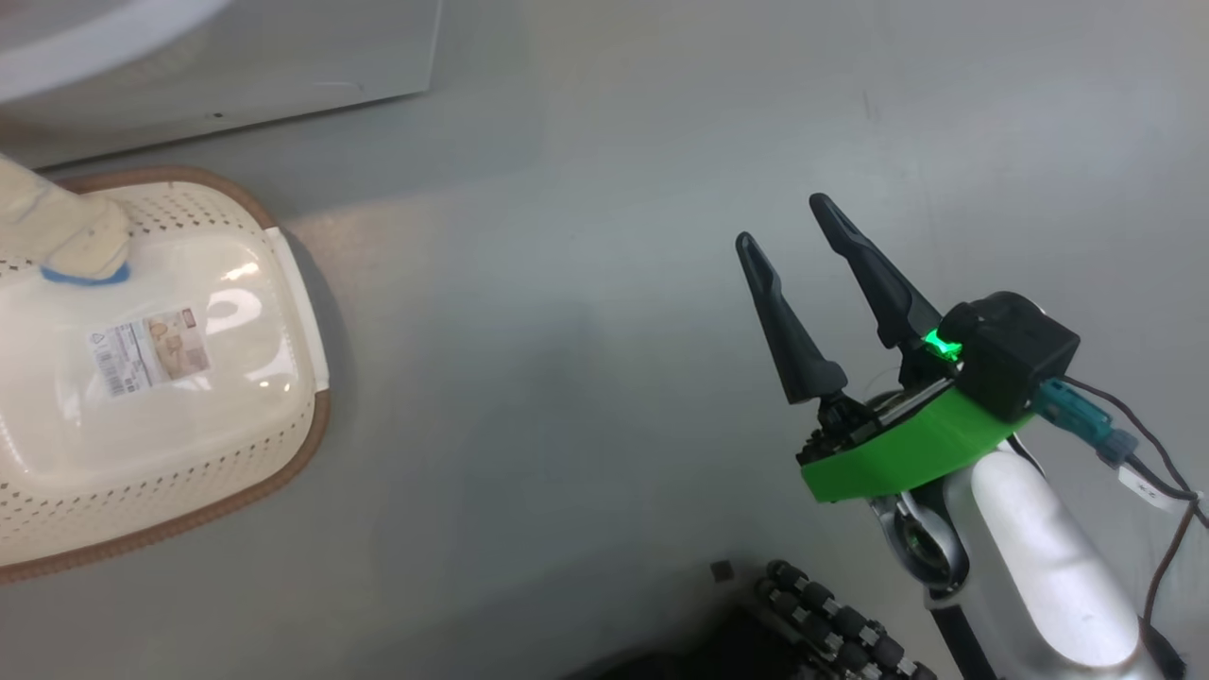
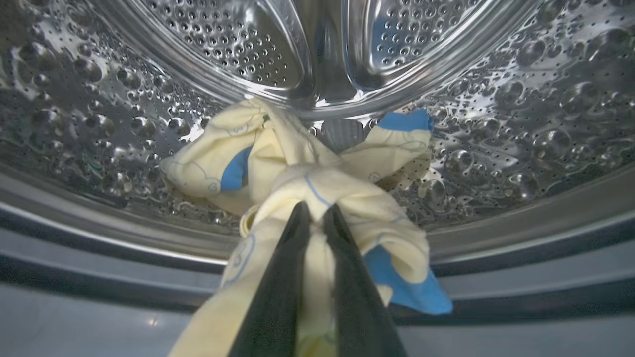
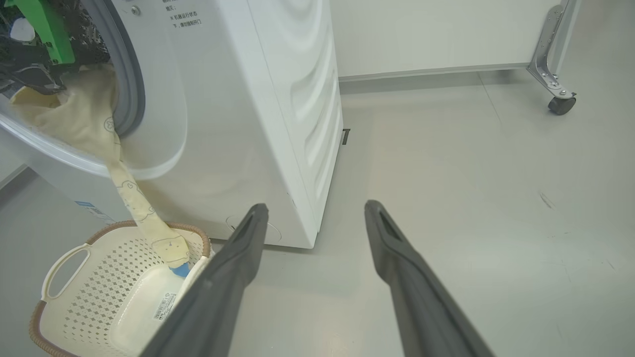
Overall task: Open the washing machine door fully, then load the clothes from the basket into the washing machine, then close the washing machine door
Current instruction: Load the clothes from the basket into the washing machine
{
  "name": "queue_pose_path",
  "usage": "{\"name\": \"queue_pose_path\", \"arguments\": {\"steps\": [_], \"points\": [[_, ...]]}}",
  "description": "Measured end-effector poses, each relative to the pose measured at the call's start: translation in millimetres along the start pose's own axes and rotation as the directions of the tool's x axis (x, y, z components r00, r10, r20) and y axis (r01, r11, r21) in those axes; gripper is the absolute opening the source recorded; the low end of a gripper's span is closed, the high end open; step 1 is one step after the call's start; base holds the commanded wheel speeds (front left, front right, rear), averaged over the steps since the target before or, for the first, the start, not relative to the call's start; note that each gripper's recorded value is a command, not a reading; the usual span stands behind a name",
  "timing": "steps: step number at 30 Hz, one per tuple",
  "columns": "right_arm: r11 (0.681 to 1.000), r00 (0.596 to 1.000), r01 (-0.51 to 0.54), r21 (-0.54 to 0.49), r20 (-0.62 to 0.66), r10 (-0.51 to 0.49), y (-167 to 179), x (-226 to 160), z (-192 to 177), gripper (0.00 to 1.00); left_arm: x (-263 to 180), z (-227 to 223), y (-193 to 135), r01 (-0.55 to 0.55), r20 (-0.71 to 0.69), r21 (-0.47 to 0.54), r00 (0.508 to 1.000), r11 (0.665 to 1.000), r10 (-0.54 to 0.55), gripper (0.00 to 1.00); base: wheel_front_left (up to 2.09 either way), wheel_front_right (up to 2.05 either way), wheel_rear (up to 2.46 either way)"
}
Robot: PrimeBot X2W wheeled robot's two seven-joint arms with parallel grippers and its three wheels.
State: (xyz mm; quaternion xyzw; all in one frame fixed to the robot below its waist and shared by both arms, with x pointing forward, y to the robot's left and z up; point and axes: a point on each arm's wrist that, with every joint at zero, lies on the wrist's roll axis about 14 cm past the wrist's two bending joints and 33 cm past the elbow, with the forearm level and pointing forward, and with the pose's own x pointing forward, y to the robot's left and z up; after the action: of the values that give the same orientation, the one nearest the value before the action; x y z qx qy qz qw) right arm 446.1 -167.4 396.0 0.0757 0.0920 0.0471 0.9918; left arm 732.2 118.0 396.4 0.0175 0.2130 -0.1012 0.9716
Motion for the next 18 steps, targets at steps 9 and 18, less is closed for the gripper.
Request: {"name": "queue_pose_path", "arguments": {"steps": [9, 18], "points": [[1.0, 1.0, 0.021, -0.002, -0.021, -0.021, -9, 3, -8, 1.0, 16, 65, 7, -0.069, 0.341, 0.101, 0.94, 0.992, 0.03, 0.0, 0.0, 0.0, 0.0], [1.0, 0.999, 0.018, 0.001, -0.032, -0.017, -8, 4, -12, 1.0, 19, 75, 22, -0.098, 0.407, 0.029, 0.91, 0.995, 0.078, 0.0, 0.0, 0.0, 0.0]]}}
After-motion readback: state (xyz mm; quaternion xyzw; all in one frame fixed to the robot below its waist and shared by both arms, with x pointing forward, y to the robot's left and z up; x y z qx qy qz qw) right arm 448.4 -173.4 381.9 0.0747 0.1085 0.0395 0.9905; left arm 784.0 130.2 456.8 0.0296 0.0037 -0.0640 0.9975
